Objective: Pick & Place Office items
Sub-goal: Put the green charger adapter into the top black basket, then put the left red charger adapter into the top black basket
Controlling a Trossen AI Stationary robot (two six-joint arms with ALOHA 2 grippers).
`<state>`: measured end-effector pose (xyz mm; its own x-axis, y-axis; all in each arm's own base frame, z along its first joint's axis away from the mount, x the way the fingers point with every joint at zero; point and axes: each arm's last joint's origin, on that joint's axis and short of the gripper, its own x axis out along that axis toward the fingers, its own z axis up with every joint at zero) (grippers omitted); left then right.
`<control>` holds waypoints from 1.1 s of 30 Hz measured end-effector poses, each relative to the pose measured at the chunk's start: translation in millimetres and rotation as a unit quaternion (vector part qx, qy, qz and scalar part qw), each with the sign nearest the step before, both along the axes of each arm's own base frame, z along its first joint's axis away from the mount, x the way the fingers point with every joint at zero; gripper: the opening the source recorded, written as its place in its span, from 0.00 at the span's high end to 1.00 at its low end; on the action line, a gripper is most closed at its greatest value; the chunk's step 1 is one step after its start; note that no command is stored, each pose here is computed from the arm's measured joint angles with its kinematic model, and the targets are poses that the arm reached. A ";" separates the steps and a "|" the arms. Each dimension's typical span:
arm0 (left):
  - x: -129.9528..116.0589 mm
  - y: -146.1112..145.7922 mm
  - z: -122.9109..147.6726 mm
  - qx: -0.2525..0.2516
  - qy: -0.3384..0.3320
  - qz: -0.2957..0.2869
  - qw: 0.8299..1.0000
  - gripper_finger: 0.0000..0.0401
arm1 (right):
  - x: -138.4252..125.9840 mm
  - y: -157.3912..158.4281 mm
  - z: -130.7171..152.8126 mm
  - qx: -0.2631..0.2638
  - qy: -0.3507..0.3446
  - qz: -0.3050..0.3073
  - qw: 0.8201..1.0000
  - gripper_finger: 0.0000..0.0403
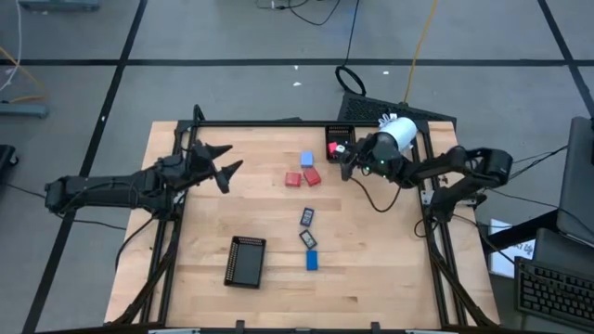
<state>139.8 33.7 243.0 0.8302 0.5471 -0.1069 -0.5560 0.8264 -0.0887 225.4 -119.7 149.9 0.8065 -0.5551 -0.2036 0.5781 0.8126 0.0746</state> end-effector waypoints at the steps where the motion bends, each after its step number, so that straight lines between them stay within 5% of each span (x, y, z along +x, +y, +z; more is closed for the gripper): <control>1: 0.2 0.0 -0.4 -0.002 0.001 0.000 1.000 0.23 | 0.3 -0.8 -2.1 -0.002 0.005 -0.007 1.000 0.68; 28: 2.7 0.1 -2.9 -0.042 -0.014 0.001 0.999 0.23 | 0.1 -2.9 -4.2 -0.020 0.016 -0.025 0.999 0.55; 33: 2.7 0.1 -2.9 -0.059 -0.025 0.003 0.998 0.23 | 2.7 2.6 7.3 -0.033 -0.022 0.018 0.999 0.56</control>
<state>142.5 33.8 240.1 0.8332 0.5379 -0.1285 -0.5529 0.8055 -0.2132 228.2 -117.1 157.1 0.8337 -0.5363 -0.1315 0.5453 0.8371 0.0437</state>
